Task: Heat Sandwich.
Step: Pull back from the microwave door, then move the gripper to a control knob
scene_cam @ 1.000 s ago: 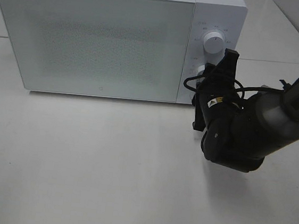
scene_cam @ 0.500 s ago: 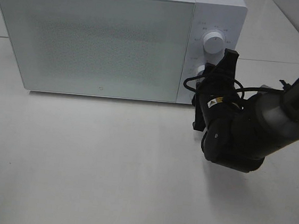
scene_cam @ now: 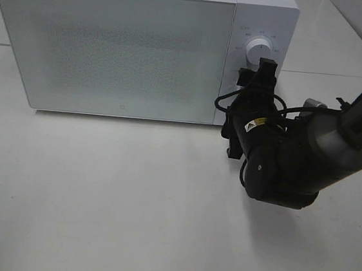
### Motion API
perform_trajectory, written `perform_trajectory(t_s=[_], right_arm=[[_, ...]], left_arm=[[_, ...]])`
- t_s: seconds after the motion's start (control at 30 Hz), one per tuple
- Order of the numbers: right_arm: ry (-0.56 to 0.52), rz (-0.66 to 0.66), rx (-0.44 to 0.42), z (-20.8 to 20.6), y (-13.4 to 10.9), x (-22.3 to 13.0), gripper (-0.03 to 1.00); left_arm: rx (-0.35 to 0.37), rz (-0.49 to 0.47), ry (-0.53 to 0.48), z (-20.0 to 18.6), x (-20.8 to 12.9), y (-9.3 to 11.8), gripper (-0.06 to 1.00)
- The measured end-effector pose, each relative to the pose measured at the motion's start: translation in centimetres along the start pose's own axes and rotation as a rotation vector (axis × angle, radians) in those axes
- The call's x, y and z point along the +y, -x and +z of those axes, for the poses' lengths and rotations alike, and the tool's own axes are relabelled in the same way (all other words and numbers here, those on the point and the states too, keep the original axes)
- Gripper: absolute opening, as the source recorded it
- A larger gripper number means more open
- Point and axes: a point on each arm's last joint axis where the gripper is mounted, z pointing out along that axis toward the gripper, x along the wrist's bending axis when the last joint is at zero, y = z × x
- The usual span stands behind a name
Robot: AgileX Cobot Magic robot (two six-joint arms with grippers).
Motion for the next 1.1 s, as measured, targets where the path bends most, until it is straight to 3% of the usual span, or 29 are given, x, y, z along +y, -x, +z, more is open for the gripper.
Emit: perform_trajectory(t_s=[0.47, 0.7, 1.1], right_arm=[[-0.021, -0.049, 0.005, -0.2, 0.1, -0.1, 0.76], [-0.063, -0.148, -0.013, -1.7, -0.5, 0.3, 0.76], [-0.237, -0.461, -0.21, -4.1, -1.2, -0.1, 0.76]], left_arm=[[0.0, 0.0, 0.0, 0.0, 0.0, 0.0, 0.98], [0.0, 0.0, 0.0, 0.0, 0.0, 0.0, 0.98], [0.0, 0.0, 0.0, 0.0, 0.0, 0.0, 0.98]])
